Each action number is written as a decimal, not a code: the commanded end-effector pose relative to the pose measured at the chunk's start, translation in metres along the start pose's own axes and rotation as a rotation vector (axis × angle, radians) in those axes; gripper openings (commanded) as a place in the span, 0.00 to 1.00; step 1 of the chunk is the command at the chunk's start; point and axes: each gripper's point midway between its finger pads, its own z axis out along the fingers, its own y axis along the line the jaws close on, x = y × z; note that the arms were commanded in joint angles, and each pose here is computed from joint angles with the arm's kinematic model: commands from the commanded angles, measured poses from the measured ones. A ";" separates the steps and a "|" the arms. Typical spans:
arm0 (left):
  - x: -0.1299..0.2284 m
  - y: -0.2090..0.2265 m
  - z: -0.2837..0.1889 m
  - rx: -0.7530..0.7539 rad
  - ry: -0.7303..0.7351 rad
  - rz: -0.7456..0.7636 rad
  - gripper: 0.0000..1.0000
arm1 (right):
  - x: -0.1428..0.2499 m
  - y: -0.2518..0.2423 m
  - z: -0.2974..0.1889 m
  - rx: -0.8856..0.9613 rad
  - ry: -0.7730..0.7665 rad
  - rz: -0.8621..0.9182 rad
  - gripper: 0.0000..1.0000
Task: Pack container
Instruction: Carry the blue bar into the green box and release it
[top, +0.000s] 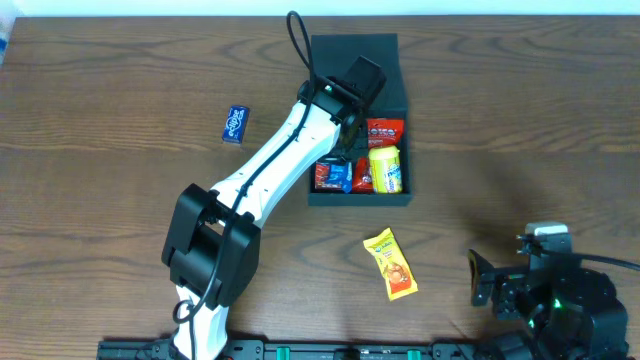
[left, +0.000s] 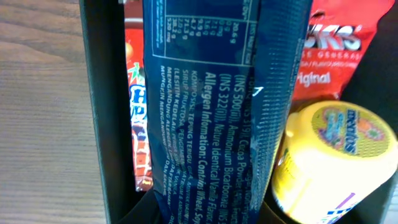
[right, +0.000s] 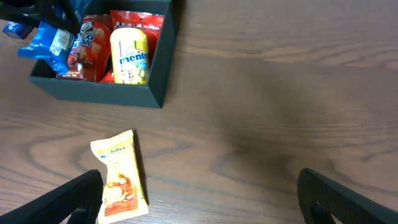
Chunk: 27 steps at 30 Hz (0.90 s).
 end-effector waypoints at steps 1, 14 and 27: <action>-0.010 -0.005 0.000 0.019 -0.022 -0.033 0.24 | 0.001 -0.001 0.000 0.003 0.001 0.015 0.99; 0.002 -0.013 0.043 0.013 0.065 -0.023 0.20 | 0.001 -0.001 0.000 0.003 0.001 0.015 0.99; 0.003 -0.028 0.044 0.056 0.055 -0.044 0.20 | 0.001 -0.001 0.000 0.003 0.001 0.015 0.99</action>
